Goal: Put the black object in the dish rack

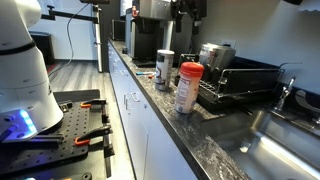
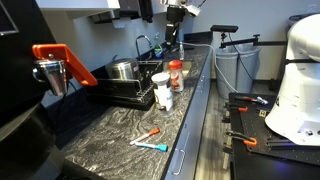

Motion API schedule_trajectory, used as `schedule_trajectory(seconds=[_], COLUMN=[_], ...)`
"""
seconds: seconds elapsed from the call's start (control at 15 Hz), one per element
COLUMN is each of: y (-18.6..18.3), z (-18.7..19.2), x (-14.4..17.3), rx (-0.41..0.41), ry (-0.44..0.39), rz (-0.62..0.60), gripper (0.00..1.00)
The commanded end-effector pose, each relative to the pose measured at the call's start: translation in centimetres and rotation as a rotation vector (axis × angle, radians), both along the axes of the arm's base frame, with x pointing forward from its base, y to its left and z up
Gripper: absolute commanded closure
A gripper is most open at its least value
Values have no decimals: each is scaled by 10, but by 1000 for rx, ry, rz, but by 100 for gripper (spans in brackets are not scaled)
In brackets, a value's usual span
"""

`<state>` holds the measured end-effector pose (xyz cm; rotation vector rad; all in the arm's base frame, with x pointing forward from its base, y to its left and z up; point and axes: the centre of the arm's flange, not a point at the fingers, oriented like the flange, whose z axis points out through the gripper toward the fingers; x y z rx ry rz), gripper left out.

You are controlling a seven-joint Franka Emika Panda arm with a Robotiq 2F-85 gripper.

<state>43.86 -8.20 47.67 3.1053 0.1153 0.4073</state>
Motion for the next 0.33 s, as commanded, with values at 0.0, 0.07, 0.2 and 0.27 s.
schedule_trajectory(seconds=[0.0,0.07,0.2,0.27], y=[11,12,13,13], z=[1,1,-3,-3], x=[-4,-5,0,0], rx=[2,-3,-14,-16], ry=[28,28,22,22], rz=[117,132,99,109], gripper=[0,0,0,0])
